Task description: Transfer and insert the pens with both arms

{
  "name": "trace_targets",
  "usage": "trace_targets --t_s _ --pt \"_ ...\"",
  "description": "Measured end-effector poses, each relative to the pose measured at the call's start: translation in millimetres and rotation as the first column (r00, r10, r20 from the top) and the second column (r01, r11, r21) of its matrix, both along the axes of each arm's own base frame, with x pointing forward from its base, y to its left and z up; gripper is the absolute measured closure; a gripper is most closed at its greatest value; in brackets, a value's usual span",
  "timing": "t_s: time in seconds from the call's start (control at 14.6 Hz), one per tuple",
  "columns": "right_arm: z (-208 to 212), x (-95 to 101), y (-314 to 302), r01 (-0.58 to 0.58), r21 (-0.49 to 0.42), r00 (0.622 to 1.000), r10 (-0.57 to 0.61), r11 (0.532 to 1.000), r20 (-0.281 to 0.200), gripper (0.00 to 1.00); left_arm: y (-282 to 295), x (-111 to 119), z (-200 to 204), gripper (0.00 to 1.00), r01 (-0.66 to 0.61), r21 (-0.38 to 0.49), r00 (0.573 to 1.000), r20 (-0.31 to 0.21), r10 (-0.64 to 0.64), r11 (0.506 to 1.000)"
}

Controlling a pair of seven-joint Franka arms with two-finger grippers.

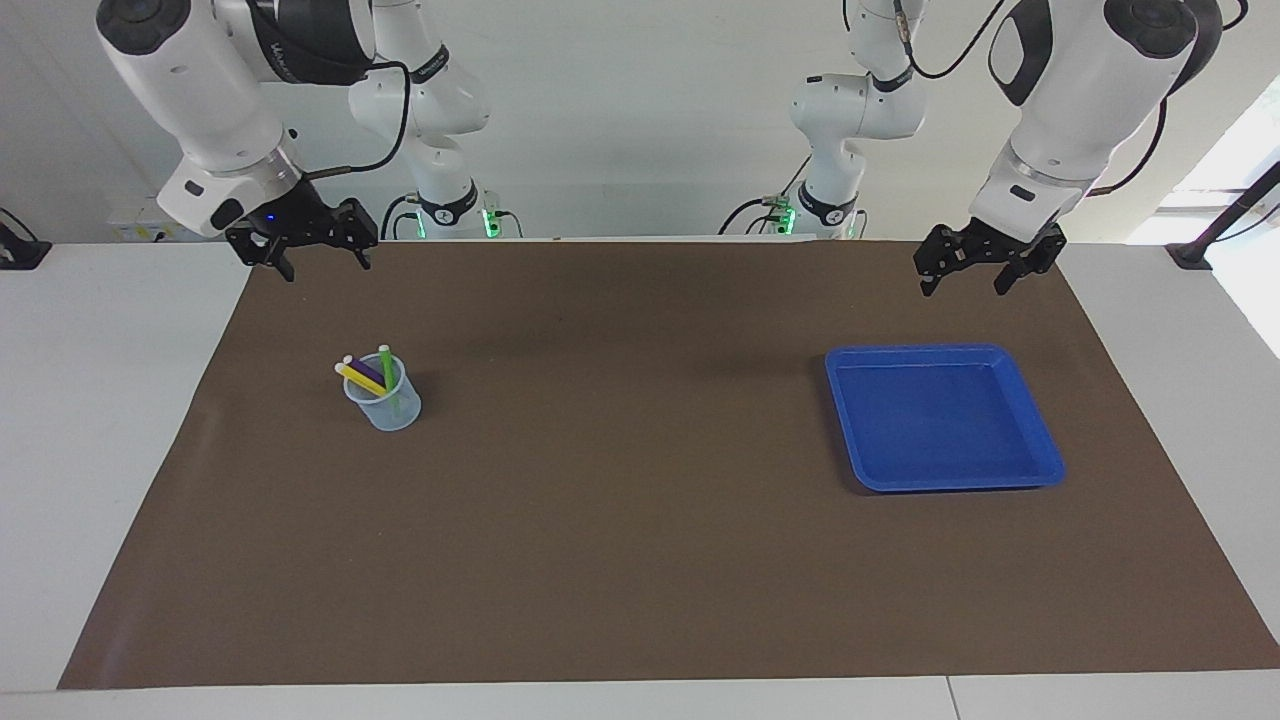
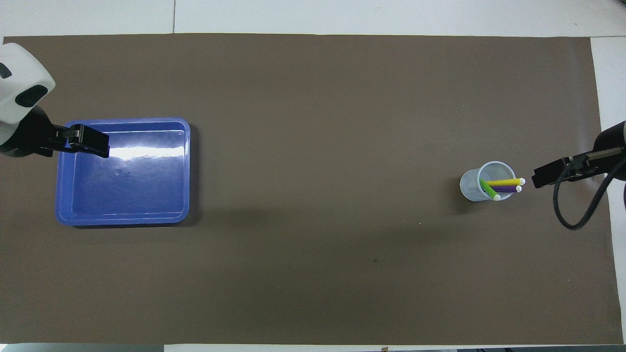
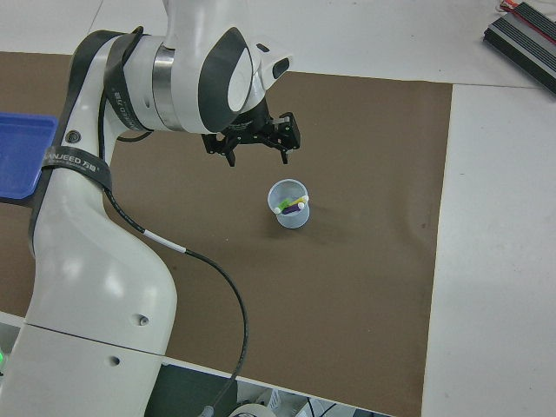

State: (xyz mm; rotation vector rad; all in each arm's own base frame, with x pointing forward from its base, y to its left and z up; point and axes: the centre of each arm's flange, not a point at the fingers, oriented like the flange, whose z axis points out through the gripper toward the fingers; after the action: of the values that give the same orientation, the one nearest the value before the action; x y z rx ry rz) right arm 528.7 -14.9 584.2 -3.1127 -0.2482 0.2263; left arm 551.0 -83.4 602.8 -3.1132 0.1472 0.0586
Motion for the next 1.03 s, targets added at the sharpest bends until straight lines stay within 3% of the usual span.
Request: trace_targets --t_s 0.34,1.03 --pt "4.4 2.9 14.7 -0.028 -0.01 1.0 0.028 1.0 0.008 0.0 6.4 0.2 1.6 0.0 -0.012 -0.001 1.0 0.003 0.012 1.0" --pt "7.7 5.6 3.4 0.03 -0.018 1.0 -0.03 0.999 -0.003 0.0 4.9 -1.0 3.5 0.0 -0.01 -0.002 1.0 0.006 0.01 1.0"
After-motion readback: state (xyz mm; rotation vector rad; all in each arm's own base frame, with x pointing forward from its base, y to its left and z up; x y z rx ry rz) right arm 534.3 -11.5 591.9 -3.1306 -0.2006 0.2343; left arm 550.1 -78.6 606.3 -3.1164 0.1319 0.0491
